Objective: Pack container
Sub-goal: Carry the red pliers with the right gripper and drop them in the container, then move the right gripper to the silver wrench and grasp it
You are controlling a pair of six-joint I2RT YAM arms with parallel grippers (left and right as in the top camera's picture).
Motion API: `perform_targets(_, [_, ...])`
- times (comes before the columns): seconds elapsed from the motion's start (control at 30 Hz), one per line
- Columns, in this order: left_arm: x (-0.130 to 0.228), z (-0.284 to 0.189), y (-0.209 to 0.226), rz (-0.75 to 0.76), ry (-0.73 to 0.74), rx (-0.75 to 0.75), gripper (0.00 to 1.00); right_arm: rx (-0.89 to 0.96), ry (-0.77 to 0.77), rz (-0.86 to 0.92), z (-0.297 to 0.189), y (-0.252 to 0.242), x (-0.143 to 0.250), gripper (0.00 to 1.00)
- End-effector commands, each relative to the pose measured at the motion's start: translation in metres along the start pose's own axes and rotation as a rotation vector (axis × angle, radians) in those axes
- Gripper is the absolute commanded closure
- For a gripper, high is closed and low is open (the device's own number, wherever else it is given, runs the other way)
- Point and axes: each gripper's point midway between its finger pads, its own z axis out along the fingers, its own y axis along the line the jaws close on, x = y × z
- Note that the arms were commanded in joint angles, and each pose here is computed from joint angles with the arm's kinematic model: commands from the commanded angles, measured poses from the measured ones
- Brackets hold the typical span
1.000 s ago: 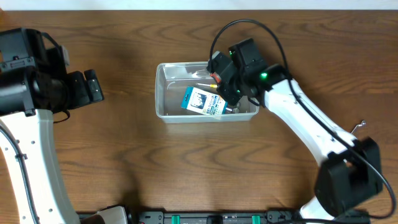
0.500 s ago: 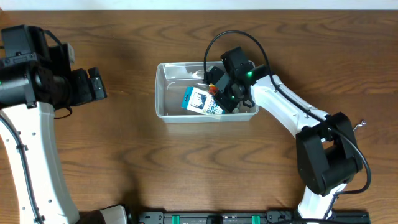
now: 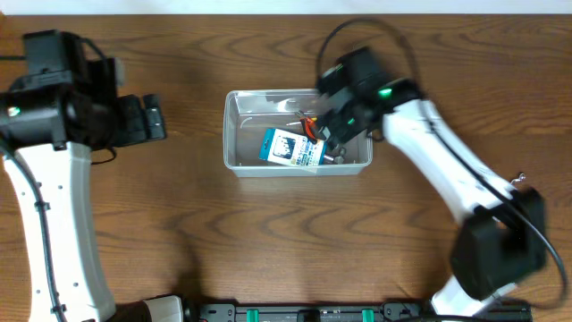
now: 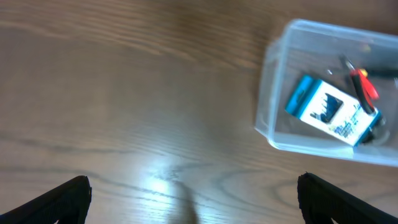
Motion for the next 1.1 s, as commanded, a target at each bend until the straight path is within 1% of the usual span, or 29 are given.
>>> perform_targets(0.0, [0.002, 0.014, -0.019, 0.089, 0.043, 0.028, 0.02, 0.274, -0.159, 0.432, -0.079, -0.087, -0.007, 0.01])
perform_targets(0.1, [0.002, 0.019, -0.026, 0.111, 0.060, 0.036, 0.02, 0.374, -0.143, 0.810, -0.112, -0.137, 0.038, 0.01])
perform_targets(0.13, [0.003, 0.020, -0.027, 0.113, 0.065, 0.037, 0.02, 0.403, -0.107, 0.957, -0.118, -0.151, 0.061, 0.01])
perform_targets(0.2, [0.003, 0.022, -0.028, 0.115, 0.069, 0.038, 0.02, 0.455, -0.017, 1.193, -0.126, -0.166, 0.105, 0.01])
perform_targets(0.3, [0.002, 0.022, -0.028, 0.115, 0.070, 0.038, 0.02, 0.515, 0.108, 1.360, -0.129, -0.179, 0.155, 0.01])
perform_targets(0.4, [0.002, 0.022, -0.028, 0.114, 0.069, 0.038, 0.02, 0.546, 0.166, 1.432, -0.122, -0.190, 0.187, 0.01])
perform_targets(0.67, [0.003, 0.022, -0.028, 0.111, 0.071, 0.038, 0.02, 0.572, 0.251, 1.602, -0.084, -0.212, 0.263, 0.01])
perform_targets(0.87, [0.003, 0.022, -0.028, 0.111, 0.071, 0.038, 0.02, 0.570, 0.346, 1.625, -0.067, -0.226, 0.309, 0.01])
perform_targets(1.0, [0.003, 0.022, -0.028, 0.111, 0.071, 0.038, 0.02, 0.553, 0.391, 1.605, -0.053, -0.234, 0.326, 0.01])
perform_targets(1.07, [0.003, 0.022, -0.028, 0.111, 0.071, 0.038, 0.02, 0.520, 0.398, 1.547, -0.043, -0.240, 0.328, 0.01])
